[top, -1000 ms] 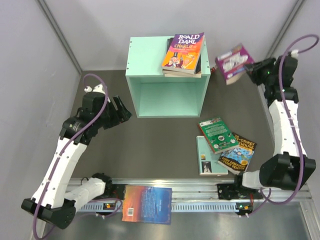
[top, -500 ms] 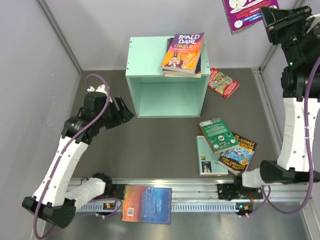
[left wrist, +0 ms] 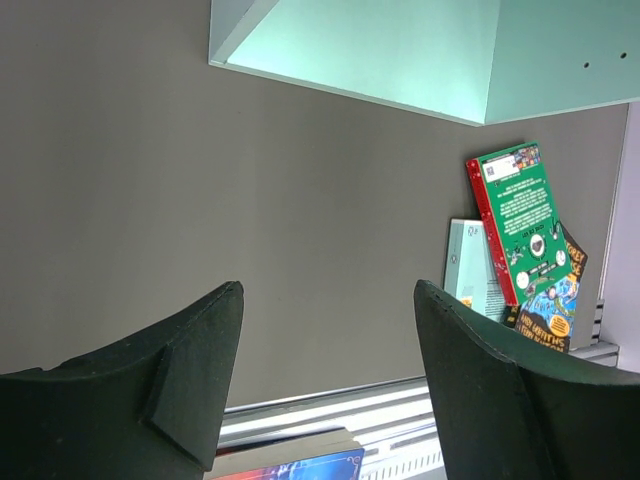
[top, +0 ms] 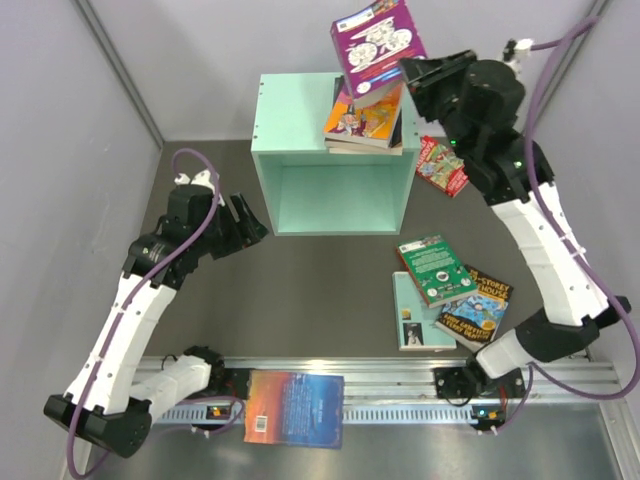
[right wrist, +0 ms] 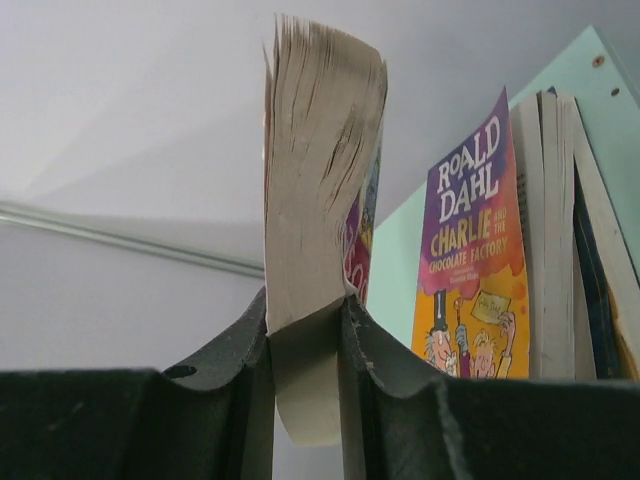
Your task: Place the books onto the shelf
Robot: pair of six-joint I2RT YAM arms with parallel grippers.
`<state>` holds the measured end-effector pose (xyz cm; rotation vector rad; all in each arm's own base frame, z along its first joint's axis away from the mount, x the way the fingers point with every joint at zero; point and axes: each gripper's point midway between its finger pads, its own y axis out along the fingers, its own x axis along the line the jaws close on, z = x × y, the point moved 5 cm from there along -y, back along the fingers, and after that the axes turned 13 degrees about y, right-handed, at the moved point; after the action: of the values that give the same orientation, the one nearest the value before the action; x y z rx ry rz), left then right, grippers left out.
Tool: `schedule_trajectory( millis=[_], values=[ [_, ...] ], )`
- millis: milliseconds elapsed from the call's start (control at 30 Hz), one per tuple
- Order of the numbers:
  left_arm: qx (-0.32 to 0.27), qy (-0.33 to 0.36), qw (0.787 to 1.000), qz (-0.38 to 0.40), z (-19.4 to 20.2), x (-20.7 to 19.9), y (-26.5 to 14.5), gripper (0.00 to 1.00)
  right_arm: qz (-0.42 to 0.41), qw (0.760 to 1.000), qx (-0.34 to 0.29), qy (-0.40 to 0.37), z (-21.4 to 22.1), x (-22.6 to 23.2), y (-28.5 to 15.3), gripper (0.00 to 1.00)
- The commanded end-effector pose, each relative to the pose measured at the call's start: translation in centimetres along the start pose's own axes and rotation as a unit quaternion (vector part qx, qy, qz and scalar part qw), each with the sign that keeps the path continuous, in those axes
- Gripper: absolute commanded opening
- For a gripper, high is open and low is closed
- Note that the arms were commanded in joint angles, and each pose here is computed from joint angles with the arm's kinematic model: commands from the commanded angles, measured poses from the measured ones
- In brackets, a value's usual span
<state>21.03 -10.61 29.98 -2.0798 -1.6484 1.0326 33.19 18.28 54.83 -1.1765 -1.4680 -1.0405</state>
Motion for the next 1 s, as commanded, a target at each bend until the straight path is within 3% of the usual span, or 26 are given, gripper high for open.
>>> schedule_trajectory(
  millis=[0, 167, 333, 600, 767, 967],
  values=[
    [-0.034, 0.003, 0.999, 0.015, -1.1, -0.6, -1.4, 0.74, -0.034, 0.990, -0.122, 0.056, -1.8, 4.5, -1.2, 0.00],
    [-0.033, 0.000, 0.999, 0.013, -0.6, -0.3, -2.1, 0.74, -0.011, 0.989, -0.141, 0.039, 0.8, 4.3, -0.4, 0.00],
    [-0.033, -0.001, 0.999, 0.007, -0.1, 0.0, -2.9, 0.74, 0.010, 0.982, -0.186, 0.025, 0.6, 4.6, -0.4, 0.00],
    [-0.028, 0.000, 1.000, 0.005, 0.7, 0.3, -3.5, 0.74, 0.085, 0.982, -0.167, 0.017, 2.3, 0.5, -2.2, 0.00],
    [-0.023, 0.001, 1.000, 0.006, 1.1, 0.4, -3.3, 0.74, 0.094, 0.986, -0.129, 0.054, 3.8, -1.2, -2.2, 0.00],
    [-0.027, 0.001, 1.000, 0.010, 1.1, 0.3, -3.7, 0.73, 0.099, 0.984, -0.137, 0.056, 3.5, -1.8, -2.1, 0.00]
  ],
)
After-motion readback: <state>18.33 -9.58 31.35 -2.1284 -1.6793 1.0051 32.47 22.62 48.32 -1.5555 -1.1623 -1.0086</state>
